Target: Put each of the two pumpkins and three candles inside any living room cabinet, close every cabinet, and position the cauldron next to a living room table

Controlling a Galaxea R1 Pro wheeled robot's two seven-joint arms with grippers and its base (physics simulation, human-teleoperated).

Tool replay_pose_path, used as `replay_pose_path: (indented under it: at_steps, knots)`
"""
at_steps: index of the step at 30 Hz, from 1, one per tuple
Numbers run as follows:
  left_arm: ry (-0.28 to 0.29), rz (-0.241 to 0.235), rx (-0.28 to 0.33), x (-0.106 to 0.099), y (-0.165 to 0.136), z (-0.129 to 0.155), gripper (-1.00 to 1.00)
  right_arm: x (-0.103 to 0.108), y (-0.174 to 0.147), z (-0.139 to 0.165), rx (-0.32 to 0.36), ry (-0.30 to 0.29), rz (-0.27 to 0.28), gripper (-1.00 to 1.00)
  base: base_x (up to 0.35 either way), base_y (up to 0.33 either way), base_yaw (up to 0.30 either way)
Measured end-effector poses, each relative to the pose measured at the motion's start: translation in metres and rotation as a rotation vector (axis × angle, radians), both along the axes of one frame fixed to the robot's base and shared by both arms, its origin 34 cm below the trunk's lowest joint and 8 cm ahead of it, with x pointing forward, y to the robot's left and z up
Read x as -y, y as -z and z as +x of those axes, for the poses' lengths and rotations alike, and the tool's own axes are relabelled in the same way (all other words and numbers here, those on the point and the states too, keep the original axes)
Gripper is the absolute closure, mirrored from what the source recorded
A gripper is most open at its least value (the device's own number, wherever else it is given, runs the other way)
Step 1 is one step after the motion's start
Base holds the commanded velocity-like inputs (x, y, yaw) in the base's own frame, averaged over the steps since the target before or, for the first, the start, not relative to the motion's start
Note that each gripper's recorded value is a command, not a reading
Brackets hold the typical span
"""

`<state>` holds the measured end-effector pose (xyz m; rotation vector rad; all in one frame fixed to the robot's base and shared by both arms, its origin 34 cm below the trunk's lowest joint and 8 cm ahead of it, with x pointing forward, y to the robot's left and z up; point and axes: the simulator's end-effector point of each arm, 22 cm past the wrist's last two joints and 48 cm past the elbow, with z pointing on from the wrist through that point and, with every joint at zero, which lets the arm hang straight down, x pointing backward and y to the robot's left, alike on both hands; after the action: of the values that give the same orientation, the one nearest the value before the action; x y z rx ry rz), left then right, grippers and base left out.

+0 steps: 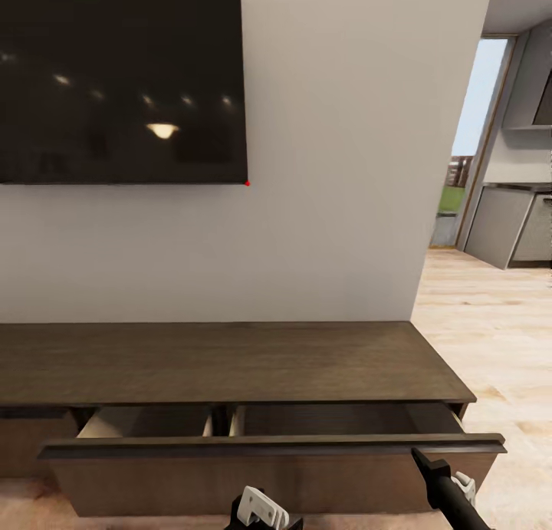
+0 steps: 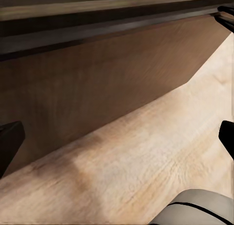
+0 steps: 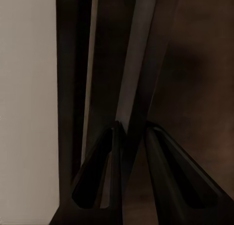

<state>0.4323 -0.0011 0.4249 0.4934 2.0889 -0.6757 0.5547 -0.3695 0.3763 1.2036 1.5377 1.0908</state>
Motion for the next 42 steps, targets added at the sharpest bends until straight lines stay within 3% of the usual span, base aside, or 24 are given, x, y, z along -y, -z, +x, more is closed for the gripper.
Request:
replay_pose_path:
  at_steps: [42]
  knots:
    - [0.0, 0.0, 0.0, 0.0, -0.0002, 0.0, -1.0, 0.002, -0.0002, 0.0, 0.0, 0.009, 0.004, 1.0, -0.167, 0.0, 0.0]
